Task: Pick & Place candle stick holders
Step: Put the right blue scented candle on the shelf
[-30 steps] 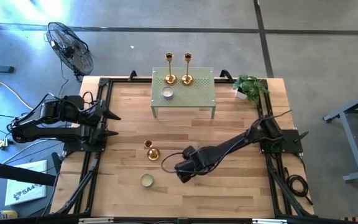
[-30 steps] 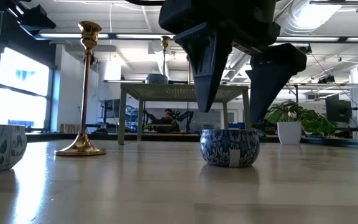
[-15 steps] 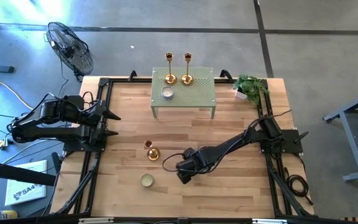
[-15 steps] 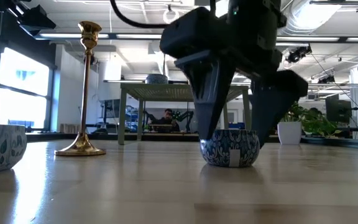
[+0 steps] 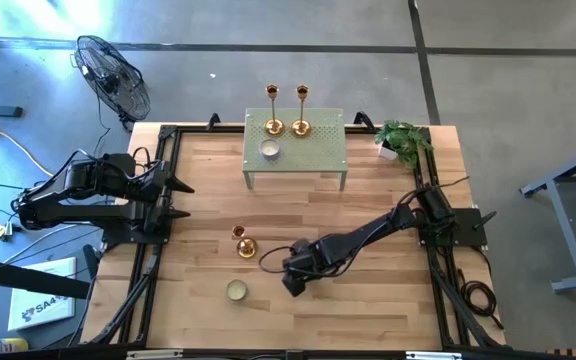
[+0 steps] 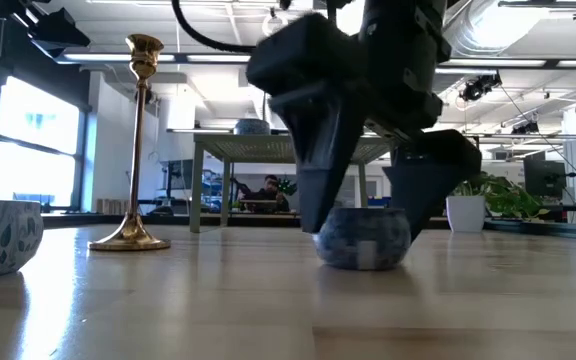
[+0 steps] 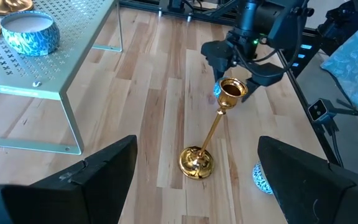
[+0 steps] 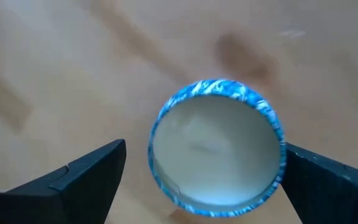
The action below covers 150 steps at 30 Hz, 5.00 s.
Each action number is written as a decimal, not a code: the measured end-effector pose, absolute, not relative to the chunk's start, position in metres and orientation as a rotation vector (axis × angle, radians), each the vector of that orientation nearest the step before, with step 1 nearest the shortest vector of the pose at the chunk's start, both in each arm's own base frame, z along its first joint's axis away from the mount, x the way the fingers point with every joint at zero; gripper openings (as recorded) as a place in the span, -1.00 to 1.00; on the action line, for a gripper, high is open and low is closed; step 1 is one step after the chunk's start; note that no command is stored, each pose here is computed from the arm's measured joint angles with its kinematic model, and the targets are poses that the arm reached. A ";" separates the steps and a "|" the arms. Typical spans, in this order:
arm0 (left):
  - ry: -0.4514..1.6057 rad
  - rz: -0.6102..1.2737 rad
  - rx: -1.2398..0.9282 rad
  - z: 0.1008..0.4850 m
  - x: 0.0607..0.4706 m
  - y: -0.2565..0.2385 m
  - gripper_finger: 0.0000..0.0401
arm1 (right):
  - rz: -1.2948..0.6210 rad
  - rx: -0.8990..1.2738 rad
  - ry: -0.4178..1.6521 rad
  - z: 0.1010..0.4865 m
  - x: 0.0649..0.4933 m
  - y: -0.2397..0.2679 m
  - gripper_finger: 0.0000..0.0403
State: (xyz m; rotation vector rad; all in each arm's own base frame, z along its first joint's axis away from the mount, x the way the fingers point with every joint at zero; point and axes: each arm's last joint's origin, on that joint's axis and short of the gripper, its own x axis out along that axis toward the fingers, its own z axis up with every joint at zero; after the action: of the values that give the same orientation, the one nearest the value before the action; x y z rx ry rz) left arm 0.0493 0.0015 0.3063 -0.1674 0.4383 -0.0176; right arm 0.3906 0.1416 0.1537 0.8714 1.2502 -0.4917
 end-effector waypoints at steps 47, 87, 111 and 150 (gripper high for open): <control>0.458 0.000 -0.228 0.305 0.049 0.001 0.64 | -0.667 0.861 1.360 0.150 0.380 0.121 0.93; 0.458 0.003 -0.228 0.305 0.049 0.002 0.64 | -0.628 0.888 1.340 0.151 0.390 0.103 0.93; 0.457 0.004 -0.228 0.305 0.049 0.002 0.64 | -0.643 0.900 1.379 0.151 0.386 0.103 0.93; 0.457 0.003 -0.227 0.305 0.049 0.002 0.64 | -0.661 0.911 1.125 0.261 0.344 0.081 0.40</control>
State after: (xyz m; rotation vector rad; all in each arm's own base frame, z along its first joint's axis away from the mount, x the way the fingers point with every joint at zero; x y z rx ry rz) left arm 0.0485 0.0016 0.3047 -0.2274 0.4568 0.0033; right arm 0.3439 0.0812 0.2610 0.9114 1.1246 -0.6608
